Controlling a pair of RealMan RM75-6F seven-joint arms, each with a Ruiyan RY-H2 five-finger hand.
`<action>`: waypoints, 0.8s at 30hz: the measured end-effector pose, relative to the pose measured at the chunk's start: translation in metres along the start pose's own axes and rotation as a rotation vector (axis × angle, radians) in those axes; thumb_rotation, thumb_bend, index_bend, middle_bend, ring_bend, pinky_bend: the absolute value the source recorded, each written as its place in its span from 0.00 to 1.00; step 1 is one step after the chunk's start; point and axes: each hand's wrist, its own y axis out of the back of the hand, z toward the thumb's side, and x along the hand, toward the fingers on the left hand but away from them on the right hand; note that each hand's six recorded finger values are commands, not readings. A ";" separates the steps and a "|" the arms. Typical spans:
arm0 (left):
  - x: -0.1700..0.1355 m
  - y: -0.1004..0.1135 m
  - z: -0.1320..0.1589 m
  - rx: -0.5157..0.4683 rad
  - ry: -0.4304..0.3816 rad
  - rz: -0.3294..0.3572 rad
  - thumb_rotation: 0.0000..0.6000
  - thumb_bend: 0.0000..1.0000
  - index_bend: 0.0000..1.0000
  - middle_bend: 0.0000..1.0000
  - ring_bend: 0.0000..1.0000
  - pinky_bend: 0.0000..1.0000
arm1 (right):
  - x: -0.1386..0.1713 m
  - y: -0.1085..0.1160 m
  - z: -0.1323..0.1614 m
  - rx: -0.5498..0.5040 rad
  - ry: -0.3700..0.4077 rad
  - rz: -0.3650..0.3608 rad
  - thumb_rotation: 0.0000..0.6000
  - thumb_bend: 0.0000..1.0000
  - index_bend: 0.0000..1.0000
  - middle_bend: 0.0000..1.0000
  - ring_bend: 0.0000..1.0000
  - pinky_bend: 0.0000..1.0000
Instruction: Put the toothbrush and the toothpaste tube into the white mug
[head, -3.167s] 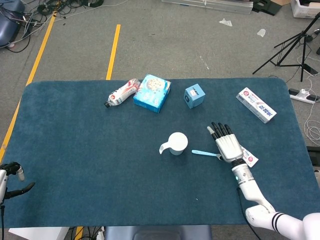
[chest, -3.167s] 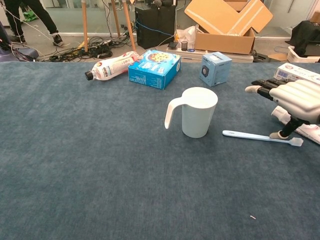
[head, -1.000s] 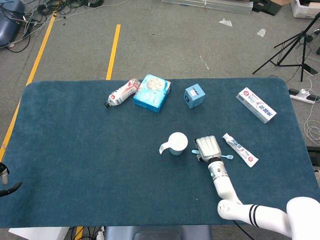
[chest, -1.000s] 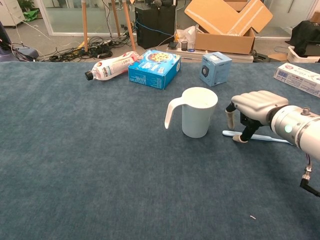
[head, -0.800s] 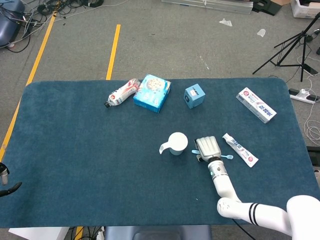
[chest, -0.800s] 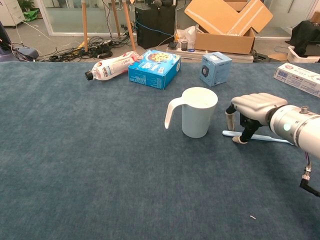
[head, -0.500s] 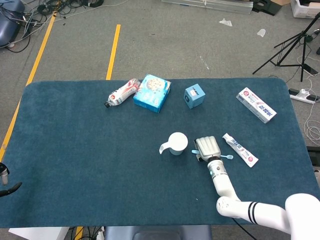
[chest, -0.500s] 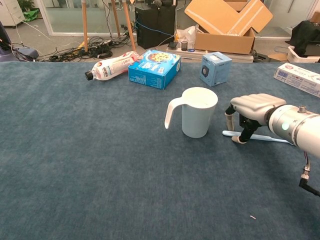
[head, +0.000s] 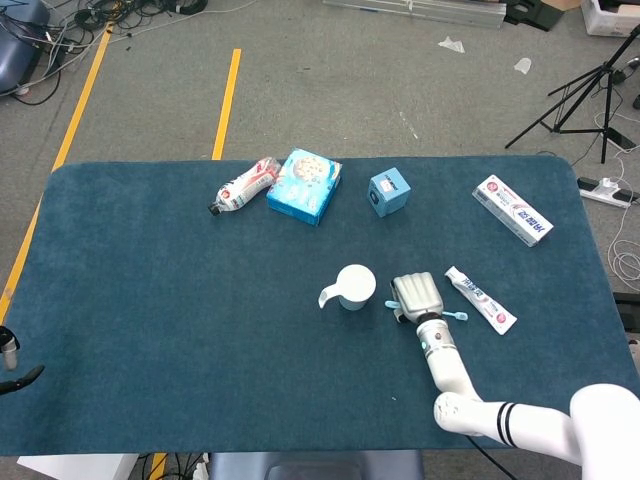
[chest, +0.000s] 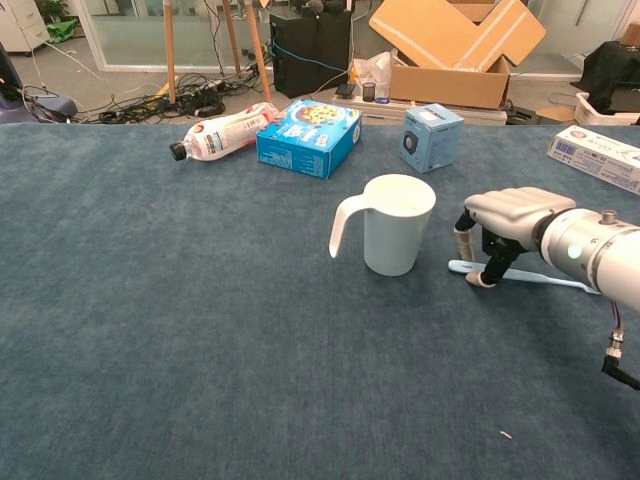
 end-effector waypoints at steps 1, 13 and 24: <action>0.000 0.000 0.000 0.001 0.000 0.000 1.00 0.06 0.76 0.53 0.51 0.59 | 0.001 0.001 0.000 -0.002 0.001 -0.003 1.00 0.22 0.59 1.00 1.00 1.00; 0.000 -0.003 0.001 0.014 0.000 -0.013 1.00 0.06 0.76 0.53 0.51 0.59 | 0.013 0.019 -0.014 -0.018 -0.006 -0.048 1.00 0.22 0.60 1.00 1.00 1.00; 0.000 -0.003 0.000 0.011 0.003 -0.014 1.00 0.06 0.76 0.53 0.51 0.59 | 0.010 0.011 -0.009 -0.011 0.011 -0.025 1.00 0.22 0.60 1.00 1.00 1.00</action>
